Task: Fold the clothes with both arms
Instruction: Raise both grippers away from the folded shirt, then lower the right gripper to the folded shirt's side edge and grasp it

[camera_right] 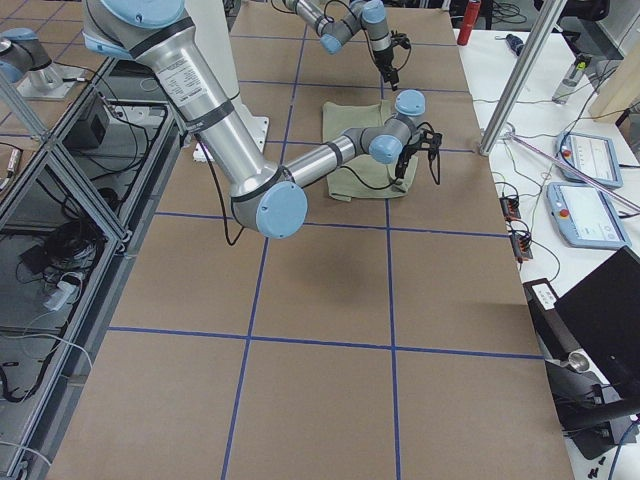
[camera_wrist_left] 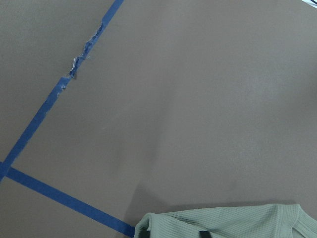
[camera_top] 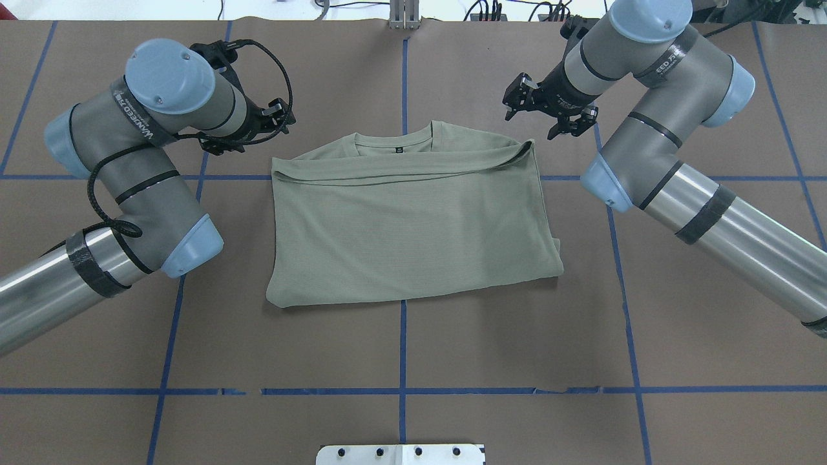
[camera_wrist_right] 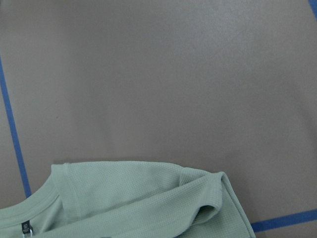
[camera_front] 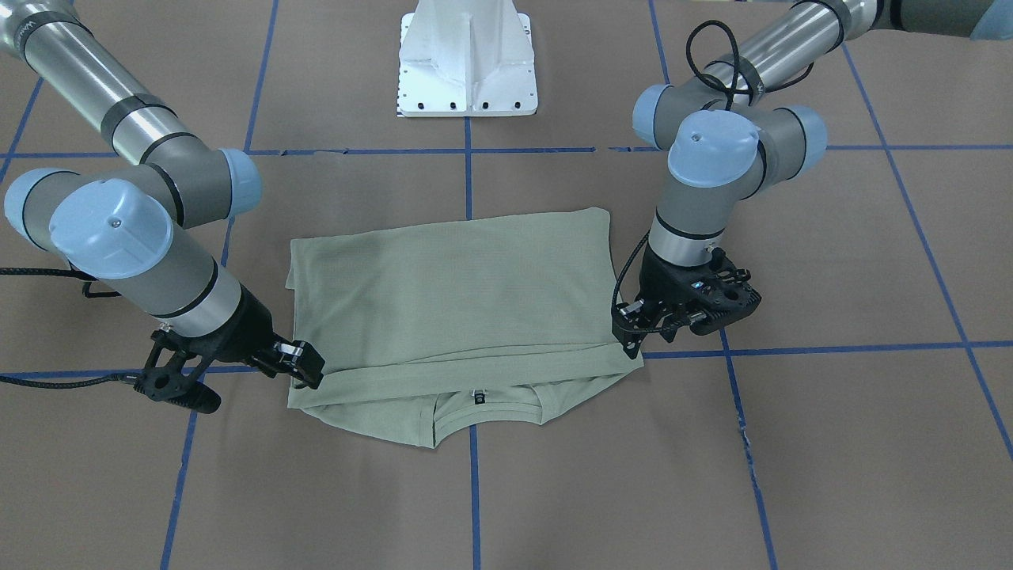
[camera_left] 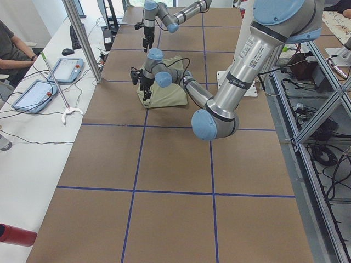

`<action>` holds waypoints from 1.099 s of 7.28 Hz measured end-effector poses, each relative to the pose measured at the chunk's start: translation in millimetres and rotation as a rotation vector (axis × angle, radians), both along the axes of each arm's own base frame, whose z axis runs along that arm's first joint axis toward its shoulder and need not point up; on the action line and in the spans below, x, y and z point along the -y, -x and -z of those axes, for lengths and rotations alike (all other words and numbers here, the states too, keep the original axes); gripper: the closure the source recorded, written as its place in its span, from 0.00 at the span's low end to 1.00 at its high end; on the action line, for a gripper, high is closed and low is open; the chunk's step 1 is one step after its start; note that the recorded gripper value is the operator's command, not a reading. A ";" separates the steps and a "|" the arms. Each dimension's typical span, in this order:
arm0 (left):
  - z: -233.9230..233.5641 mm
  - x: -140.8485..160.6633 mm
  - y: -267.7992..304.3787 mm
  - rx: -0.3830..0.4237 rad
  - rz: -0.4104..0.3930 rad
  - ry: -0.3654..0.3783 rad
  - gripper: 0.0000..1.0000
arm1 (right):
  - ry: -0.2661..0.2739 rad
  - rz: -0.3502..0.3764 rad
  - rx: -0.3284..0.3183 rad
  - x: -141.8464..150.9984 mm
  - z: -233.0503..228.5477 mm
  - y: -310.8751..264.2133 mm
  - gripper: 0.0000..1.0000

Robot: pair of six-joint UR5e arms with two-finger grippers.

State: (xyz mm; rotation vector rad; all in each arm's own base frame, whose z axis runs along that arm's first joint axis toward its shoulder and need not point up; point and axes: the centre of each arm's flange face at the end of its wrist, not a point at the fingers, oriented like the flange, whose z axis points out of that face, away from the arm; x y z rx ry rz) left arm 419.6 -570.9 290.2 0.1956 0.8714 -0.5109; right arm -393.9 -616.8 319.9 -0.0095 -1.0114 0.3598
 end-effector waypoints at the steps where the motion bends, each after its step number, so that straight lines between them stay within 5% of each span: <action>1: 6.1 -2.6 3.9 -0.009 -0.001 -0.011 0.01 | -0.008 0.016 0.005 -20.0 -5.9 0.1 0.00; 5: 19.5 -11.6 8.2 -0.036 0.000 -0.025 0.01 | -0.021 0.085 -0.030 -124.8 -52.4 12.7 0.00; 8: 19.7 -13.2 7.7 -0.037 -0.002 -0.026 0.01 | -0.036 0.108 -0.068 -162.0 -66.0 39.6 0.01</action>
